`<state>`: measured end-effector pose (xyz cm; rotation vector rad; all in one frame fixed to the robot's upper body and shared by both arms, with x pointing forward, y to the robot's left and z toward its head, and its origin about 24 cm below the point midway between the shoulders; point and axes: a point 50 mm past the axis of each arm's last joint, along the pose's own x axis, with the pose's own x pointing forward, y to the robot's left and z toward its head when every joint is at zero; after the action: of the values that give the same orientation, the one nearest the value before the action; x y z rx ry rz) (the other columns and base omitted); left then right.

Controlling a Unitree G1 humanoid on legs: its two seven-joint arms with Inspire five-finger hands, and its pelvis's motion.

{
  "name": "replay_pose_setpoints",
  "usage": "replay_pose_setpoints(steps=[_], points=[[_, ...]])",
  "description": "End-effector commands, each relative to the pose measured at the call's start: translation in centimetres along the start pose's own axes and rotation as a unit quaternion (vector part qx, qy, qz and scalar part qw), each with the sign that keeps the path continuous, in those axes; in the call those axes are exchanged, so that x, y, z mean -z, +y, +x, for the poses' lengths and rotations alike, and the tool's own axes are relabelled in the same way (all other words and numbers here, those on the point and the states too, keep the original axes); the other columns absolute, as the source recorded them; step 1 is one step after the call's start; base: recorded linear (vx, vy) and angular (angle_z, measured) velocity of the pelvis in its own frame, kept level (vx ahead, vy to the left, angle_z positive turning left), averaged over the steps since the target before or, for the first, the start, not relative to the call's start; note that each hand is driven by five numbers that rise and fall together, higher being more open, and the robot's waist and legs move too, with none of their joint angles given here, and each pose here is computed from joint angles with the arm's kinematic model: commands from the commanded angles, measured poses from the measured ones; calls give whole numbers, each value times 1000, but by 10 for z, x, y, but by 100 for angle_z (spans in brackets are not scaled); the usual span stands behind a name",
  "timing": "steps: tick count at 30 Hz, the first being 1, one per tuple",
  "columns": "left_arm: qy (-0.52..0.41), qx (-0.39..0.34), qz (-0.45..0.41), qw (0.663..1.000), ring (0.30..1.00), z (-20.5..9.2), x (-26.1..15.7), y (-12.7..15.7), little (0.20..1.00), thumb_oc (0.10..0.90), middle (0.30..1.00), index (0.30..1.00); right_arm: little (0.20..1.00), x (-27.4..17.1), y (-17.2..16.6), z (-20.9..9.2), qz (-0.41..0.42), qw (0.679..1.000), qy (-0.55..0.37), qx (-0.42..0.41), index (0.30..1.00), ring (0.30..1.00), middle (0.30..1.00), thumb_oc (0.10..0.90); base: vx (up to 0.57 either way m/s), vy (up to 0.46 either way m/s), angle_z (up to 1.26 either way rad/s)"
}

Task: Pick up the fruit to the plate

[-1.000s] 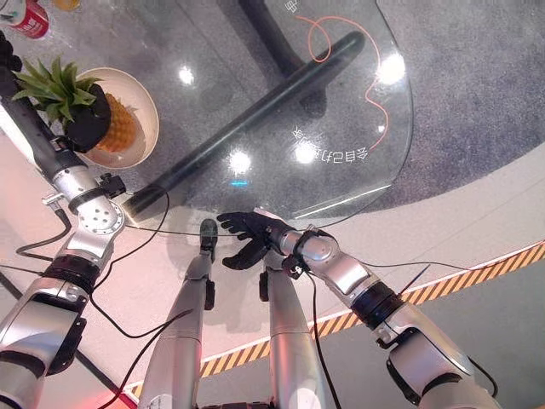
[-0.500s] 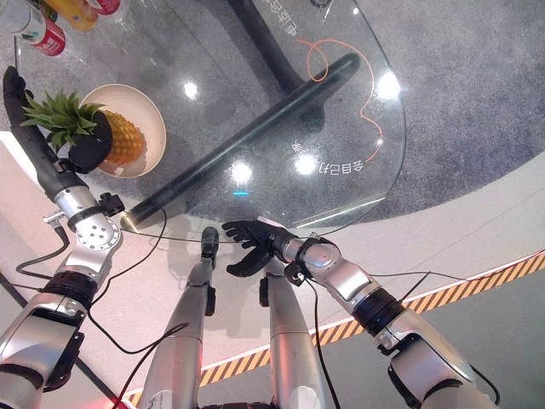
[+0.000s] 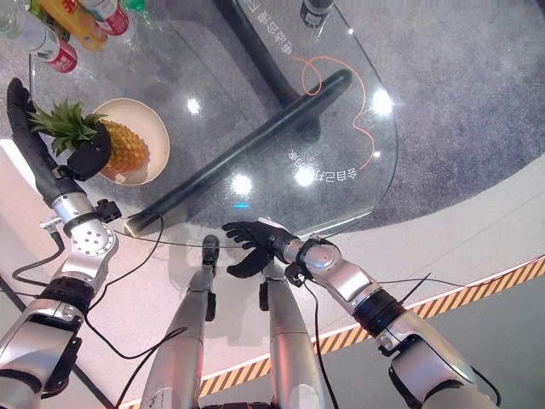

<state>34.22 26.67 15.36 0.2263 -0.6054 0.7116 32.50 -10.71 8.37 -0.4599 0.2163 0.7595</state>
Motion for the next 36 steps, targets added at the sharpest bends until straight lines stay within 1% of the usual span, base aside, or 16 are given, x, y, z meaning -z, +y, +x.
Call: replay_pose_setpoints(steps=[1,7,13,16,23,28,36], points=[[-58,-27,-47,997,900,24,-27,10,900,800,900,900,900,-17,14,-10,0,997,-65,-32,900,900,900,800,0,0,0],[-59,-25,-57,996,900,19,-24,14,900,800,900,900,900,-13,15,-11,2,998,-62,-30,900,900,900,800,0,0,0],[-92,-13,-75,993,900,19,-34,13,900,800,900,900,900,-12,12,-14,3,998,-61,-28,900,900,900,800,0,0,0],[-125,4,-88,988,900,18,-45,10,900,800,900,900,900,-11,14,-15,4,998,-63,-28,900,900,900,800,0,0,0],[-168,43,-103,979,900,13,-59,6,900,800,900,900,900,-9,12,-18,6,998,-62,-24,900,900,900,800,0,0,0],[-178,68,-108,976,900,8,-64,4,900,800,900,900,900,-7,12,-20,8,998,-60,-21,900,900,900,800,0,0,0],[-190,85,-125,970,900,0,-69,7,900,800,900,900,900,1,15,-24,12,998,-57,-19,900,900,900,800,0,0,0]])
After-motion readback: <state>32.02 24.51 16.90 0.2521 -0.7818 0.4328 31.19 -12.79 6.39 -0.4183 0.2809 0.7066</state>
